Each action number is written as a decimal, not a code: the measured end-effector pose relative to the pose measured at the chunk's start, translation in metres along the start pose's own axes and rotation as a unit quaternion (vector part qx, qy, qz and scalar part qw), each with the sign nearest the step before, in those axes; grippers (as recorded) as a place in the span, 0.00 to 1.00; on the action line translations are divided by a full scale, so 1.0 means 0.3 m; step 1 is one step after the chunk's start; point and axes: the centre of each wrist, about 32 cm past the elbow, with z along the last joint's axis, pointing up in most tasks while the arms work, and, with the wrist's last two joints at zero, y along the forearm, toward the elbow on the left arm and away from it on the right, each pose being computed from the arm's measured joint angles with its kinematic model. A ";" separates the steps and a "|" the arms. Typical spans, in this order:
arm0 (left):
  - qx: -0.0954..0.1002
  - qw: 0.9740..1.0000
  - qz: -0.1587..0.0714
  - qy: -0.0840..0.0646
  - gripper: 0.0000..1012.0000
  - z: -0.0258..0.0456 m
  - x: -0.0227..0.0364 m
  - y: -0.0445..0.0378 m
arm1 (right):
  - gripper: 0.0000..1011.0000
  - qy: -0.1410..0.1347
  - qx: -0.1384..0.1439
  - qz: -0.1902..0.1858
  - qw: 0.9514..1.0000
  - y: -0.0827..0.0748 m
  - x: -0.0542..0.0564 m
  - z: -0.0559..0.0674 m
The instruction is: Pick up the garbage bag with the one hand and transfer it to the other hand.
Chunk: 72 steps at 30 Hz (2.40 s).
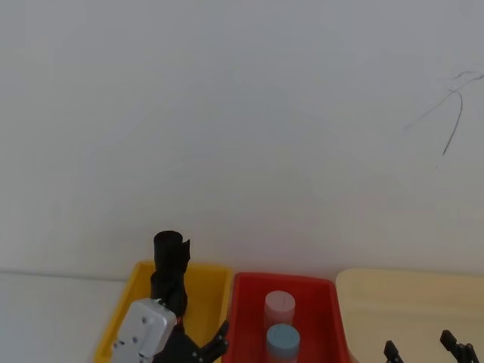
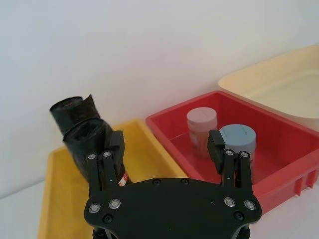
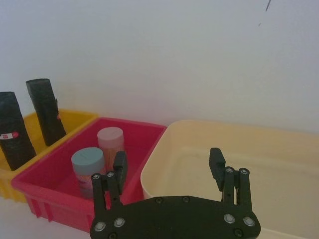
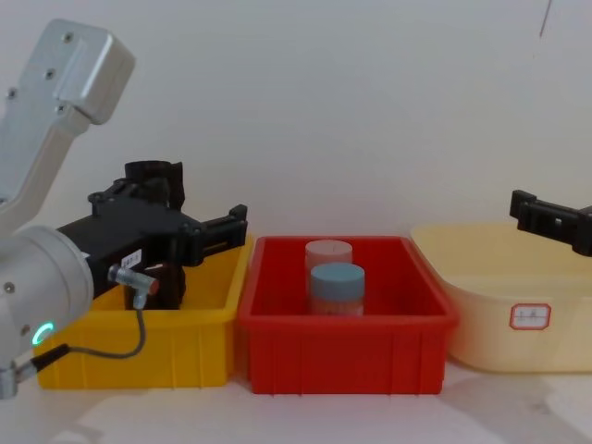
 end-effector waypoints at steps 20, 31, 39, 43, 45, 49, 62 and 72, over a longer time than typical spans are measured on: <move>0.006 0.997 0.078 0.003 0.99 -0.012 0.042 0.081 | 0.99 0.000 0.000 0.000 1.000 0.000 0.000 0.000; 0.027 0.995 0.092 0.018 0.99 -0.030 0.086 0.091 | 0.99 0.000 0.000 0.000 1.000 0.000 0.000 0.000; 0.037 0.995 0.080 0.038 0.99 -0.054 0.108 0.070 | 0.99 0.000 0.000 0.000 1.000 0.000 0.000 0.000; 0.040 0.995 0.072 0.050 0.99 -0.070 0.119 0.053 | 0.99 0.000 0.000 0.000 1.000 0.000 0.000 0.000; 0.039 0.995 0.070 0.053 0.99 -0.075 0.122 0.047 | 0.99 0.000 0.000 0.000 1.000 0.000 0.000 0.000; 0.037 0.995 0.064 0.062 0.99 -0.088 0.133 0.030 | 0.99 0.000 0.000 0.000 1.000 0.000 0.000 0.000; 0.029 0.995 0.051 0.079 0.99 -0.117 0.164 -0.020 | 0.99 0.000 0.000 0.000 1.000 0.000 0.000 0.000; 0.024 0.995 0.039 0.087 0.99 -0.139 0.191 -0.069 | 0.99 0.000 0.000 0.000 1.000 0.000 0.000 0.000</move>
